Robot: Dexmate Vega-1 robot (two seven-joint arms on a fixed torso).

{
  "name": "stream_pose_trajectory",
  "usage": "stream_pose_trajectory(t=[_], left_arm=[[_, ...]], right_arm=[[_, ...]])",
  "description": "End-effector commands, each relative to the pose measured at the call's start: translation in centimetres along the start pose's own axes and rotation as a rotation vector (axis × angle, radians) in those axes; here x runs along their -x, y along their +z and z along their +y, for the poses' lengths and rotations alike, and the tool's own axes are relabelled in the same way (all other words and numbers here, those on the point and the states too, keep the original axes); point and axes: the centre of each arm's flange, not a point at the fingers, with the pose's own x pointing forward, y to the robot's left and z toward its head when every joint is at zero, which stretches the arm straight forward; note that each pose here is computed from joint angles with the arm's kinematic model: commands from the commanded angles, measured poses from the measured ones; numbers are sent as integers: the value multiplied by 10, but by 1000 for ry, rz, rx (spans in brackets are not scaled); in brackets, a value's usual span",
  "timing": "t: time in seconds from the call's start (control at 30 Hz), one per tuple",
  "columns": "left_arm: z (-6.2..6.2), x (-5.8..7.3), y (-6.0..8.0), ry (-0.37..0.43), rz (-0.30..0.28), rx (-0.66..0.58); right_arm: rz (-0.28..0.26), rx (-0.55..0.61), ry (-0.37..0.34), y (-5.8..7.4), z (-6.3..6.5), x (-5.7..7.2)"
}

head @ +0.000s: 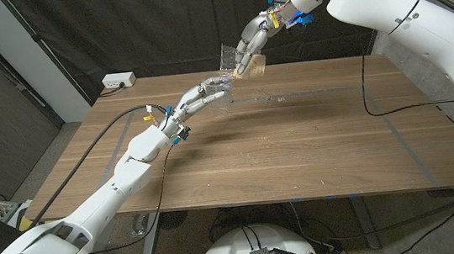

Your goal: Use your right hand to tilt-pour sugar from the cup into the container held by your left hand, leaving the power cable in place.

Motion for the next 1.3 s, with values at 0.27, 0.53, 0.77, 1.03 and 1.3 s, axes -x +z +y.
stream_pose_trajectory(t=[0.27, 0.53, 0.77, 1.03, 1.3], left_arm=[[-2, -12, -5, -29, -11, 2], [-4, -11, -4, -32, -14, 7], [-7, -9, -5, -36, -2, 10], [-11, -9, -7, -48, 9, 15], [-14, -10, -8, -57, 15, 19]], right_arm=[[58, 66, 30, 9, -10, 4], [87, 88, 42, 13, -12, 4], [113, 123, 59, 16, -11, 3], [140, 156, 70, 18, -8, 5], [175, 172, 90, 18, -8, 13]])
